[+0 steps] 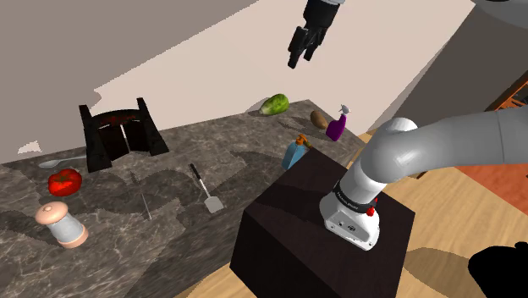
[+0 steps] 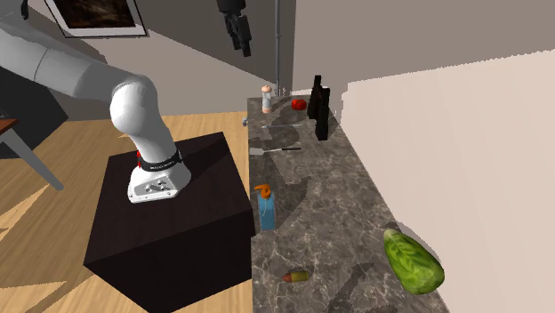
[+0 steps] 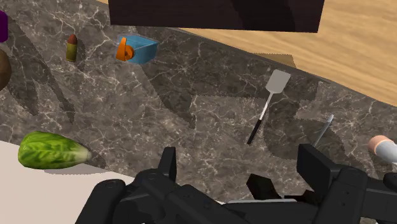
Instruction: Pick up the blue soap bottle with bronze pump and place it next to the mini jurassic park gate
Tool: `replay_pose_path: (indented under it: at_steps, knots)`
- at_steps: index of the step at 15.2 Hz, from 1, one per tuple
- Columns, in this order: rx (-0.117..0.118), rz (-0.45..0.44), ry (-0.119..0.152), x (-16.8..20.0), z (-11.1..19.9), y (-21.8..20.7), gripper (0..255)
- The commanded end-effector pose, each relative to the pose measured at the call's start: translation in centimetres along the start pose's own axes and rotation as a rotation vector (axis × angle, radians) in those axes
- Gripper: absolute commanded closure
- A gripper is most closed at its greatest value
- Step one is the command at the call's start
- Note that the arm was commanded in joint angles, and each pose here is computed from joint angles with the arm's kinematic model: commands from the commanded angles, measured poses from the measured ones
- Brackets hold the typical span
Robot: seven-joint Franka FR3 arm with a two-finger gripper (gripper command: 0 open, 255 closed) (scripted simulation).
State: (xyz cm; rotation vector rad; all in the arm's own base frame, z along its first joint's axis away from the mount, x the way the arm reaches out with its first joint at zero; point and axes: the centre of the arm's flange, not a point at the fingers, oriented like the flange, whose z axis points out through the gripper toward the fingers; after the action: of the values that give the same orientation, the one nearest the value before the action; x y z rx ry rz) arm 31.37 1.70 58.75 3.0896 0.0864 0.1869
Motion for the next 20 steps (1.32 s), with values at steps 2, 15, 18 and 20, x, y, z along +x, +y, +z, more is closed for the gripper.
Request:
replay_pose_path:
  at_steps: [2,15,18,20]
  knots:
    - [0.003,-0.002,0.0,-0.3,1.1,0.7,0]
    - [0.038,-0.031,-0.006,-3.7,15.7,9.7,0]
    - [0.047,-0.038,-0.007,-4.4,19.1,11.7,0]
    - [0.052,-0.043,-0.008,-4.9,21.3,13.0,0]
